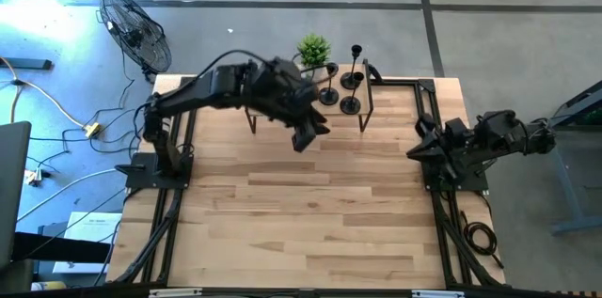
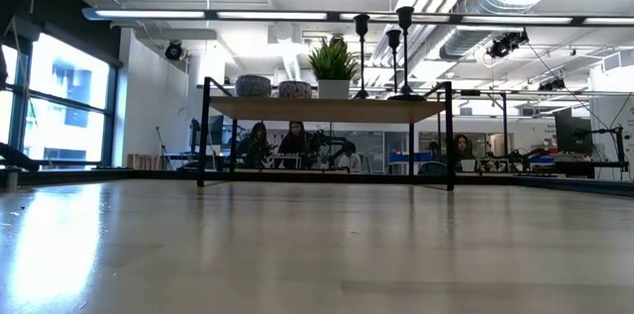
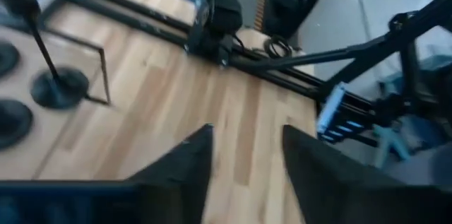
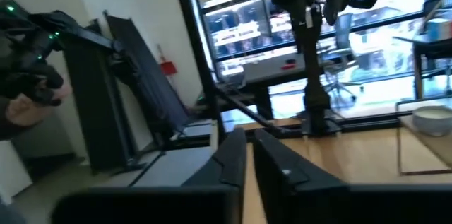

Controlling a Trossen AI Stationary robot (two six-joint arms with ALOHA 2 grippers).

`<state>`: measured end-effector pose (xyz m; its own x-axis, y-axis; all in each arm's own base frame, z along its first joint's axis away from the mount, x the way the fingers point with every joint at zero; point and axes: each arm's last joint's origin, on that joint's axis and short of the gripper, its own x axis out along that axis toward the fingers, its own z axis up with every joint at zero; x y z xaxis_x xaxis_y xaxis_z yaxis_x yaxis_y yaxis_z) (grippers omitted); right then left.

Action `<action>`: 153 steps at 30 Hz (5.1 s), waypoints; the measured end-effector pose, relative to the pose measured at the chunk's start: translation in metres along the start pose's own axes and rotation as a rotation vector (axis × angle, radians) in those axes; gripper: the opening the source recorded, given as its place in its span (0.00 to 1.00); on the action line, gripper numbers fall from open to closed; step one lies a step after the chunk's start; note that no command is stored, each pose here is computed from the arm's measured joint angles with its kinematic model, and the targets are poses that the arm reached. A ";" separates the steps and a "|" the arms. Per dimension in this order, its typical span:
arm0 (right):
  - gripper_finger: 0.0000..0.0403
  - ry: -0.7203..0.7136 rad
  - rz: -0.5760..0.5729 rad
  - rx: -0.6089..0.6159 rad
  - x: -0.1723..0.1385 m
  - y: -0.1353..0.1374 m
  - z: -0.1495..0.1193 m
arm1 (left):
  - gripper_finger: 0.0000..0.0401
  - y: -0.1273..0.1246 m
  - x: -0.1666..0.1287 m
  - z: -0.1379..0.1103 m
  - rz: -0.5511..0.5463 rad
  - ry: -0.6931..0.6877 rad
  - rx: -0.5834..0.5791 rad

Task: Pick & Place candle stick holders
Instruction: Return to Home Position

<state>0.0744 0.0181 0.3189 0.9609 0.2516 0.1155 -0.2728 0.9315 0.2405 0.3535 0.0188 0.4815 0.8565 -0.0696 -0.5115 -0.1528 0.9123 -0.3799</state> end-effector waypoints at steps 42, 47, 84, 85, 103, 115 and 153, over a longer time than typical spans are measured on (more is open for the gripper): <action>0.00 -0.108 -0.120 -0.197 -0.122 0.012 0.052 | 0.00 0.052 -0.293 -0.176 0.368 -0.363 0.113; 0.00 -0.116 -0.080 -0.188 -0.095 0.008 0.038 | 0.00 0.076 -0.277 -0.225 0.203 -0.496 0.139; 0.00 -0.244 -0.270 -0.029 0.001 -0.038 -0.119 | 0.00 0.111 -0.102 -0.351 -0.175 -0.524 0.241; 0.00 -0.243 -0.286 -0.023 0.001 -0.039 -0.120 | 0.00 0.112 -0.100 -0.353 -0.169 -0.522 0.240; 0.00 -0.127 -0.445 0.064 0.001 -0.046 -0.136 | 0.00 0.120 -0.059 -0.384 -0.289 -0.488 0.199; 0.00 -0.119 -0.515 0.032 0.000 -0.048 -0.137 | 0.00 0.126 -0.060 -0.379 -0.085 -0.591 0.146; 0.00 0.183 -0.197 -0.053 -0.004 -0.036 -0.130 | 0.00 0.126 -0.060 -0.380 -0.114 -0.586 0.063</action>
<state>0.0863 0.0176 0.1846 0.9890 0.1034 -0.1061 -0.0819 0.9783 0.1901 0.0957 -0.0156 0.1719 0.9977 0.0491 0.0465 -0.0297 0.9357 -0.3515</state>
